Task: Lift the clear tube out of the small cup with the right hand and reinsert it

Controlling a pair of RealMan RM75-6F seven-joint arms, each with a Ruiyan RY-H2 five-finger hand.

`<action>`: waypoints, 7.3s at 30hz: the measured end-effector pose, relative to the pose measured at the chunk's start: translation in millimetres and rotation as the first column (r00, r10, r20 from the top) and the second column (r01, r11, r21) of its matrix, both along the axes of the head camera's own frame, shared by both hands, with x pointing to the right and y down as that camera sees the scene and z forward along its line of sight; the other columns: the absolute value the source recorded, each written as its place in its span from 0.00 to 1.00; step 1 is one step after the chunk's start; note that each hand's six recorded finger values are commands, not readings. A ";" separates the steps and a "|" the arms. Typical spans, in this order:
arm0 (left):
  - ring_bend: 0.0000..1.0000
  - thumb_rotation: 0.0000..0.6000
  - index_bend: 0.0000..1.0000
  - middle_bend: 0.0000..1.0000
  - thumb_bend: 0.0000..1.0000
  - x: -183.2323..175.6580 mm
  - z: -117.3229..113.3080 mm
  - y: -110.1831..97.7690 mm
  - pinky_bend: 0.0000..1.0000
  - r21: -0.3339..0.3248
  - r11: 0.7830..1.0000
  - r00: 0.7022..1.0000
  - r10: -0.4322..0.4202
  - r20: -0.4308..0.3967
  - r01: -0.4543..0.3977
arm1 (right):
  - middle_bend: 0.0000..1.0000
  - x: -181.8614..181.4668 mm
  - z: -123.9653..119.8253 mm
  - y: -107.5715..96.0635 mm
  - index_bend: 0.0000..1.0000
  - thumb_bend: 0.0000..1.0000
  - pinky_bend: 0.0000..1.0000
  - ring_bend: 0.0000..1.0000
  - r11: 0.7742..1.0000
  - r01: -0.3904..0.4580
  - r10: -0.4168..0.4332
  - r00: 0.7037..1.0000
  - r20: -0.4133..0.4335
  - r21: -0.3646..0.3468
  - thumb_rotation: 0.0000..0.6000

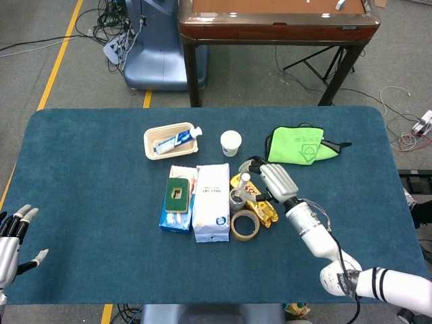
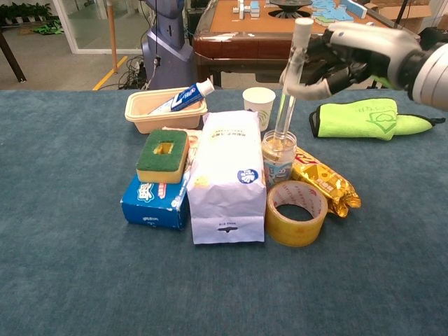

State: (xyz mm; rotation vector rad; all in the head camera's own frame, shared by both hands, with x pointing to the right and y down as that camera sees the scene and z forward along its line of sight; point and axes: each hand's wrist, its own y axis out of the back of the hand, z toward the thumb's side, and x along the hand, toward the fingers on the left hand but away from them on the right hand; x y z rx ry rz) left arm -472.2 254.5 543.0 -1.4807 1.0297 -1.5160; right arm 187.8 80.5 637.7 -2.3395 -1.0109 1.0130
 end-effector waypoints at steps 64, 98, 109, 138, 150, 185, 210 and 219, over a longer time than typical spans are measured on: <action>0.15 1.00 0.14 0.10 0.19 11.5 4.3 -1.0 0.05 -0.019 1.000 1.000 0.024 -0.014 -0.024 | 0.43 86.5 -22.8 6.8 0.69 0.61 0.25 0.29 0.970 -0.208 0.211 0.977 0.012 -0.124 1.00; 0.15 1.00 0.14 0.10 0.19 12.7 8.6 -0.9 0.05 -0.035 0.999 1.000 0.026 -0.015 -0.026 | 0.43 86.1 -18.4 11.9 0.69 0.61 0.25 0.29 0.818 -0.336 0.513 0.792 0.331 -0.466 1.00; 0.15 1.00 0.14 0.10 0.19 15.2 9.6 -2.2 0.05 -0.036 0.999 0.999 0.034 -0.016 -0.034 | 0.43 98.2 -15.1 5.7 0.69 0.61 0.25 0.29 0.933 -0.313 0.345 0.920 0.187 -0.181 1.00; 0.15 1.00 0.14 0.10 0.19 16.2 10.5 -1.4 0.05 -0.043 0.998 0.999 0.034 -0.015 -0.035 | 0.43 106.1 -4.8 7.9 0.69 0.61 0.25 0.29 0.971 -0.240 0.240 0.971 -0.004 -0.009 1.00; 0.15 1.00 0.14 0.10 0.19 16.8 9.4 -1.8 0.05 -0.041 0.998 0.999 0.037 -0.017 -0.037 | 0.43 89.4 -6.1 12.1 0.69 0.61 0.25 0.29 0.955 -0.268 0.283 0.953 0.113 -0.130 1.00; 0.15 1.00 0.14 0.10 0.19 5.1 11.8 3.0 0.05 -0.046 0.999 1.000 0.008 -0.013 -0.009 | 0.43 18.1 18.2 10.0 0.69 0.61 0.25 0.29 0.973 -0.153 0.188 0.961 0.204 -0.172 1.00; 0.15 1.00 0.14 0.10 0.19 7.0 15.1 1.8 0.05 -0.050 0.999 1.000 0.015 -0.018 -0.016 | 0.17 9.5 61.6 32.1 0.19 0.42 0.16 0.09 0.987 -0.029 0.041 0.997 0.072 -0.158 1.00; 0.15 1.00 0.14 0.10 0.19 11.3 15.2 -6.0 0.05 -0.035 0.999 0.999 0.029 -0.029 -0.030 | 0.15 31.2 43.4 28.9 0.14 0.39 0.16 0.08 0.993 -0.057 0.063 0.997 0.051 -0.099 1.00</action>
